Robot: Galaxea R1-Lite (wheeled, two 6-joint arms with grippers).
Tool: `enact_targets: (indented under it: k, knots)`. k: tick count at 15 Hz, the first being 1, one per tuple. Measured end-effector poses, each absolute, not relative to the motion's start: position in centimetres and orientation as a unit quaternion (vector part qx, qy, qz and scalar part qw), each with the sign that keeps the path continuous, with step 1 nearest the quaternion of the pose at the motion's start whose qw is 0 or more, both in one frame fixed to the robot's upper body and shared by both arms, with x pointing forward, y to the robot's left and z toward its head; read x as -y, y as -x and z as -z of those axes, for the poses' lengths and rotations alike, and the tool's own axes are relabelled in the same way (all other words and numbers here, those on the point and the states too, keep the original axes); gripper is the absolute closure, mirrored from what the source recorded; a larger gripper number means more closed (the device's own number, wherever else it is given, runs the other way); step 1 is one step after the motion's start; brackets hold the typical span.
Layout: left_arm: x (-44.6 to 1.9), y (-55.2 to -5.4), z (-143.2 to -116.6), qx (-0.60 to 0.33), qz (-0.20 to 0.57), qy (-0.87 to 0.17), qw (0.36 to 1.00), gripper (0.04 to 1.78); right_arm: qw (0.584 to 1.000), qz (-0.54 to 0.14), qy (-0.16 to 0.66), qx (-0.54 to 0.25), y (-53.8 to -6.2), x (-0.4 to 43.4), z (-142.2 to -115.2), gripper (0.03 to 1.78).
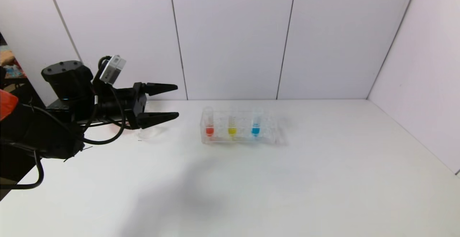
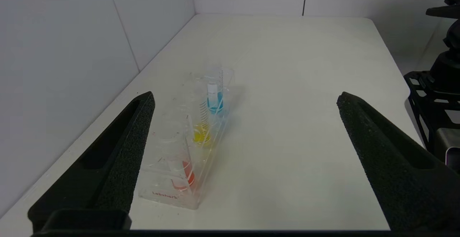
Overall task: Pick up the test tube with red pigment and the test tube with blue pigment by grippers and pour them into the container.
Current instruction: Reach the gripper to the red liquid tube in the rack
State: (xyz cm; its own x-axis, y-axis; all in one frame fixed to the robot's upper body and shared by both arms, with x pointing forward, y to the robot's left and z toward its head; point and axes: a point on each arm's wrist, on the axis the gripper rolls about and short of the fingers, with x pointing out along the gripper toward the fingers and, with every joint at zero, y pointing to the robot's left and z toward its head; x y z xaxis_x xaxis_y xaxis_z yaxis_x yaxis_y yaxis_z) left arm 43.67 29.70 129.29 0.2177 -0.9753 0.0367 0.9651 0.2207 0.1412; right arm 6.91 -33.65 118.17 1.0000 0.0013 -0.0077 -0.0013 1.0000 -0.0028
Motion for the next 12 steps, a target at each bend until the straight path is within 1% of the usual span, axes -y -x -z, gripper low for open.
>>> enact_targets:
  k: [12]
  knots:
    - [-26.1,-49.8,-125.4,0.032,0.651,-0.011,0.758,0.05,1.000,-0.001,0.001,-0.004,-6.9,33.7,-118.2,0.04]
